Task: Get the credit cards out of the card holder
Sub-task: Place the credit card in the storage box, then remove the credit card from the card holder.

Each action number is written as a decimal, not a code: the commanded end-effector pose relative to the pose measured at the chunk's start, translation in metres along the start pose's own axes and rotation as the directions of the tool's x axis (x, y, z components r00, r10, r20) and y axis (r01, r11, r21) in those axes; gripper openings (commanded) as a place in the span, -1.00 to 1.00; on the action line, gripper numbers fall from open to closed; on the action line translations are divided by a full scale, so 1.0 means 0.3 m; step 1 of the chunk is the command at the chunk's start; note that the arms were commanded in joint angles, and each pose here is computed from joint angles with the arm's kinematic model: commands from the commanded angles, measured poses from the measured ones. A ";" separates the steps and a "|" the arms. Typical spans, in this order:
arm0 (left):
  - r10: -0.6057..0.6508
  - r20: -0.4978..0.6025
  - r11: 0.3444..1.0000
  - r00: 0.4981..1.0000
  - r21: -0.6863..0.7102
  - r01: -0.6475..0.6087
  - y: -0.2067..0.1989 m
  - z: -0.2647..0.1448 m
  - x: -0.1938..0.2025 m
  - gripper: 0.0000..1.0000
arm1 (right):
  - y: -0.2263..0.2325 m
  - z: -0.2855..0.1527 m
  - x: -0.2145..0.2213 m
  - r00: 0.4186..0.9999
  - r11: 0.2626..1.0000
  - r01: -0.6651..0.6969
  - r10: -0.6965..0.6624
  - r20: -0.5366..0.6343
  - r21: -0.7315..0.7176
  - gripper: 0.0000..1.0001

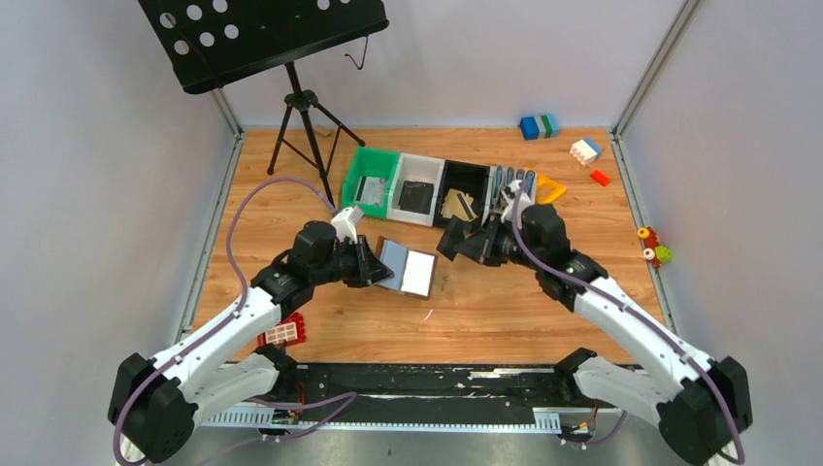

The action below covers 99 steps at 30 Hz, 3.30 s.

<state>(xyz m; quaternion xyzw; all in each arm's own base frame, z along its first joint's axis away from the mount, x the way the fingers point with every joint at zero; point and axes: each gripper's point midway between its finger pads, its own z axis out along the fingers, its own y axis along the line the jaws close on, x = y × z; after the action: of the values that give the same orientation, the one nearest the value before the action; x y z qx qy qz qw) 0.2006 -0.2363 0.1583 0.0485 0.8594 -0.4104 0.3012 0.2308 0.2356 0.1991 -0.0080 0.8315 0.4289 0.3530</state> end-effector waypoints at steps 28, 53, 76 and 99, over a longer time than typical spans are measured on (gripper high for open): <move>0.158 0.056 0.979 0.986 -0.138 -0.149 0.175 0.022 0.036 -1.00 | -0.222 0.719 -0.382 0.956 0.902 0.278 -0.227 -0.186 0.331 -1.00; 0.151 -0.011 0.966 0.988 -0.212 -0.150 0.221 0.010 0.065 -1.00 | -0.041 0.595 -0.468 0.961 0.950 0.270 -0.257 -0.098 0.157 -0.37; 0.129 -0.026 0.965 0.991 -0.226 -0.131 0.203 -0.038 0.071 -1.00 | 0.126 0.274 -0.263 0.948 0.947 0.310 -0.315 0.053 0.084 -0.39; 0.132 -0.067 0.975 0.989 -0.170 -0.142 0.193 -0.046 0.127 -1.00 | 0.130 0.086 0.224 0.984 0.982 0.151 -0.161 -0.081 -0.112 -0.36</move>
<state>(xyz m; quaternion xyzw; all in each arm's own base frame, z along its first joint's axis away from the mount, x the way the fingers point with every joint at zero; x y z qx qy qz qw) 0.1757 -0.1886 0.0881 0.0817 0.9057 -0.2987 0.2896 0.1873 0.2707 0.1556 -0.1129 0.8453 0.4035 0.3315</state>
